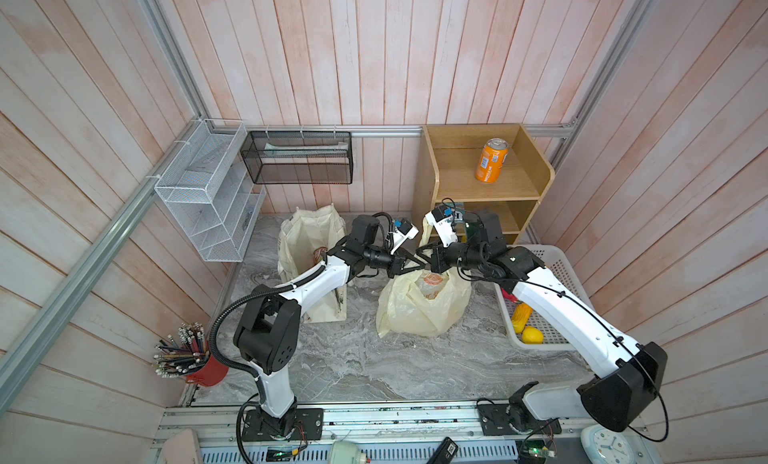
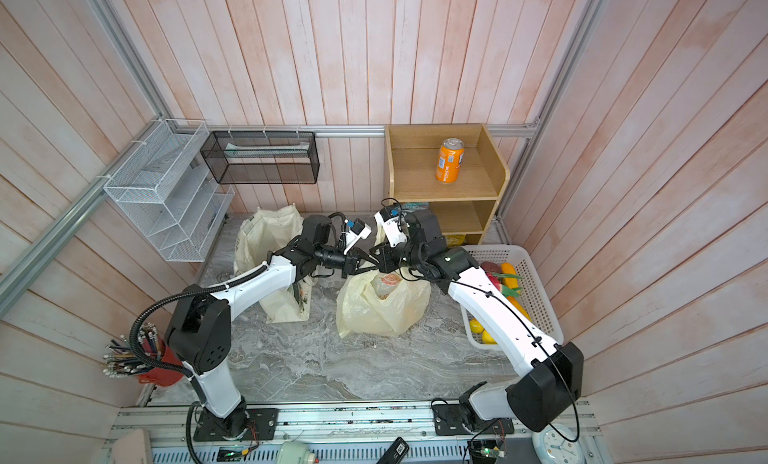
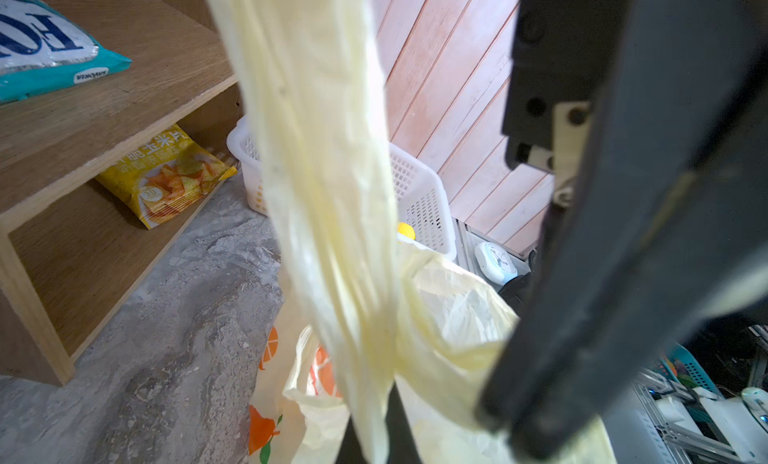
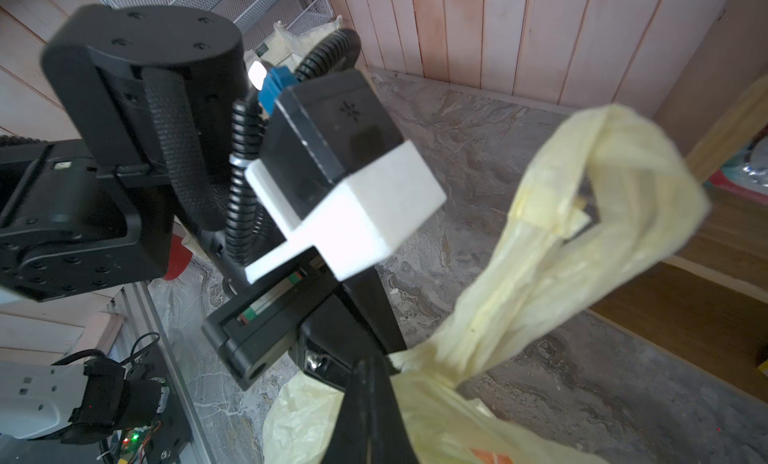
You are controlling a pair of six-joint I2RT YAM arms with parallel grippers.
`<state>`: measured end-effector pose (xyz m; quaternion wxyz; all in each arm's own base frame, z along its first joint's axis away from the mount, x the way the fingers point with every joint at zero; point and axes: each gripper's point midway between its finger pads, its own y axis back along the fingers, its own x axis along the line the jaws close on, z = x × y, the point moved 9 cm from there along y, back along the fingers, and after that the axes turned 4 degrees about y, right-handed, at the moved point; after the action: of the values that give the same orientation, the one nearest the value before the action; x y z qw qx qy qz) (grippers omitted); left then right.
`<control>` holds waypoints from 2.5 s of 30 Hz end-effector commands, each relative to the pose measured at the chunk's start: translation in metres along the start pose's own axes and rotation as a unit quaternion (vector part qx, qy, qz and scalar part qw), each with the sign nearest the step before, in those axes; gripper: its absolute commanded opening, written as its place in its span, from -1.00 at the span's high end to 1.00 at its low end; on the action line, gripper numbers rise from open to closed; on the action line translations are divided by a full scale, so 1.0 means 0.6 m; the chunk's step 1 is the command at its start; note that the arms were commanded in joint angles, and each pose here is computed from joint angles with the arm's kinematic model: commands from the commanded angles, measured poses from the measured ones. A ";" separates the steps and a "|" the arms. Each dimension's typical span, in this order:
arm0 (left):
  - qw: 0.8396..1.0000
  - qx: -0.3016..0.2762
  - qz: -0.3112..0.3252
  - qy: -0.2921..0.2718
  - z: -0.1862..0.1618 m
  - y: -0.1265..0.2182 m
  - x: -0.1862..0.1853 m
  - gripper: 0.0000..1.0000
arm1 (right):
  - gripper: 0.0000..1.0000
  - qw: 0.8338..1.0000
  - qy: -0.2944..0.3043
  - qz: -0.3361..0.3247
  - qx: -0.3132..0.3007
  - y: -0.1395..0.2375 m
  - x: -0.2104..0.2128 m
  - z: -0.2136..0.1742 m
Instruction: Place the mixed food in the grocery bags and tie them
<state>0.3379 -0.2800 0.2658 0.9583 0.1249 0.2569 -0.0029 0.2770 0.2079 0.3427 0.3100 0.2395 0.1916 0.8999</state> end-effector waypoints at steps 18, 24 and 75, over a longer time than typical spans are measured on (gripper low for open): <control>0.997 -0.016 -0.056 -0.059 0.030 0.015 -0.041 0.34 | 1.00 0.998 -0.034 0.037 -0.023 -0.008 0.005 0.012; 0.996 -0.023 -0.063 -0.059 0.030 0.013 -0.040 0.28 | 1.00 0.997 -0.053 0.054 -0.018 -0.017 0.006 -0.005; 0.988 -0.068 -0.020 -0.136 0.012 0.020 -0.055 1.00 | -0.41 0.980 -0.106 0.129 -0.111 0.045 -0.070 0.091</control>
<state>0.3192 -0.2728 0.2817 0.9841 0.0635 0.1646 -0.0224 0.3242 0.1628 0.3731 0.2767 0.3322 0.0387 0.9008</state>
